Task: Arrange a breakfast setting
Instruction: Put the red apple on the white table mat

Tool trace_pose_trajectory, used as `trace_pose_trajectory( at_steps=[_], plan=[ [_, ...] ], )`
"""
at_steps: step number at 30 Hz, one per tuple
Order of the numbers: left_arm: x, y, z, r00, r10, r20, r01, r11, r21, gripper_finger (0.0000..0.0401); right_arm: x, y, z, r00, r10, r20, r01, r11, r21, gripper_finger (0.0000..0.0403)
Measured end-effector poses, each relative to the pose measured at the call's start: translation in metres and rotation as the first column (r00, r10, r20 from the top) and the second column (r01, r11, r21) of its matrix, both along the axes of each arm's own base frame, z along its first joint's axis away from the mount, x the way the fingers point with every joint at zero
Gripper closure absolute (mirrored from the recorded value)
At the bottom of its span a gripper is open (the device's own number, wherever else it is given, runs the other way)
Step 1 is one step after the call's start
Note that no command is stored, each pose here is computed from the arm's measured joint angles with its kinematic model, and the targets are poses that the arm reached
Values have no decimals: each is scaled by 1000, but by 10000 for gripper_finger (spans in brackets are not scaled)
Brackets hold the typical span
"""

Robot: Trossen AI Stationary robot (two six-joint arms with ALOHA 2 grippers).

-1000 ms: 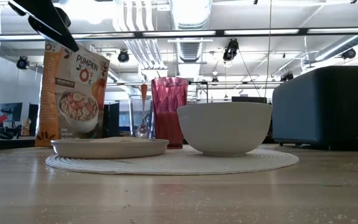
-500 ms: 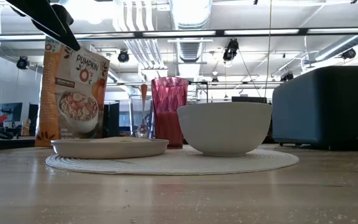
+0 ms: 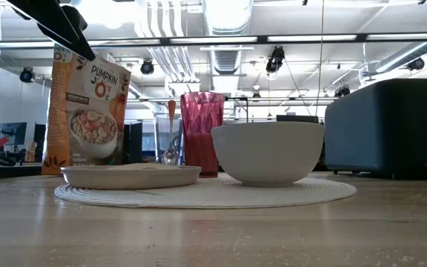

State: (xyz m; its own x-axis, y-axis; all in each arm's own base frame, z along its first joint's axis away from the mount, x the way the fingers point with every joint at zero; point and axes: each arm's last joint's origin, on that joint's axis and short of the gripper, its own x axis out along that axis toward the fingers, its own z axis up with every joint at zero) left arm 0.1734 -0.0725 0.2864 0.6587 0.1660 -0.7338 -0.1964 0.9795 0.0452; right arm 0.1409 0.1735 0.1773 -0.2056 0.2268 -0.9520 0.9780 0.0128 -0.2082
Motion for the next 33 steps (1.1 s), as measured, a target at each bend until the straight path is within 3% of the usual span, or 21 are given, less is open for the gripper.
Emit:
trace_pose_trajectory(
  at_steps=[11,24,33],
  plan=[
    [0,0,0,1000,2,4,-2,1000,-1,87,-9,-11,-14,999,39,14,-38,999,-36,163],
    [0,0,0,1000,2,5,-2,1000,-1,87,-13,-16,-29,999,48,21,-47,999,-25,254],
    [1,0,0,1000,2,7,-2,1000,-2,87,-13,-16,-23,996,76,56,-77,997,16,269]
  ],
)
